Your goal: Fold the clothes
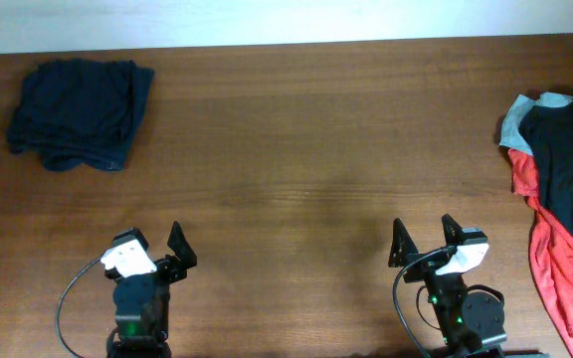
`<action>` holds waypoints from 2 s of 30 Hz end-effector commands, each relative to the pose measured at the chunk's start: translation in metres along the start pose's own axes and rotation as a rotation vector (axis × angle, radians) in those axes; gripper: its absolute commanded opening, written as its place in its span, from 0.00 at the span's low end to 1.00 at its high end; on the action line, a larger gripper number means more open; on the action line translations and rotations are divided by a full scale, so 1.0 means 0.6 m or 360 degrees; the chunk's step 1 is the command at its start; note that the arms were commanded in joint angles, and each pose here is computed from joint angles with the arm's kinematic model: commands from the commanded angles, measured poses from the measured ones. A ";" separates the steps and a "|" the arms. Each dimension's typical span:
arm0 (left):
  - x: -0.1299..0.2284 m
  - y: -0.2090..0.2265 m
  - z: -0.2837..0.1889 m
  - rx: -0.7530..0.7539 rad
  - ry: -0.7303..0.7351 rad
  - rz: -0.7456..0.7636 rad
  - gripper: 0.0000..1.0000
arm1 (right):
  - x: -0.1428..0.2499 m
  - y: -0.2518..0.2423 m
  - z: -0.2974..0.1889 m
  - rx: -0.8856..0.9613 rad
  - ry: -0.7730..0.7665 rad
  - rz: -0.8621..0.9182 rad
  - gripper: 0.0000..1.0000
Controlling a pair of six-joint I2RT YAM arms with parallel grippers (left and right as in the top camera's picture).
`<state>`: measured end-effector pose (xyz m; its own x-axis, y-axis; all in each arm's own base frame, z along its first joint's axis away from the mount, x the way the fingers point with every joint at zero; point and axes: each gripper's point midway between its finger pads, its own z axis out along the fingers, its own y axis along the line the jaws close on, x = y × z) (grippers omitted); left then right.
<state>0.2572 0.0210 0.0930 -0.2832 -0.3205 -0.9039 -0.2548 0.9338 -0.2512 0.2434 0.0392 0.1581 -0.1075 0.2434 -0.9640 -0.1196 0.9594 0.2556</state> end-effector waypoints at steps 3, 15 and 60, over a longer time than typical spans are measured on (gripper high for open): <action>-0.006 0.014 -0.016 -0.0112 -0.0070 0.0064 0.99 | 0.003 -0.006 0.000 0.0025 0.0004 0.0012 0.99; -0.083 -0.016 -0.054 0.0013 -0.0408 0.0229 0.99 | 0.003 -0.006 0.000 0.0025 0.0004 0.0012 0.99; -0.098 -0.028 -0.065 0.0074 -0.0482 0.0261 0.99 | 0.003 -0.006 0.000 0.0025 0.0004 0.0012 0.99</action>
<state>0.2428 0.0191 0.1640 -0.0262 -0.1262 -0.9917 -0.1896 0.9746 -0.1190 0.2434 0.0392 0.1580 -0.1079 0.2433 -0.9639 -0.1195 0.9594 0.2555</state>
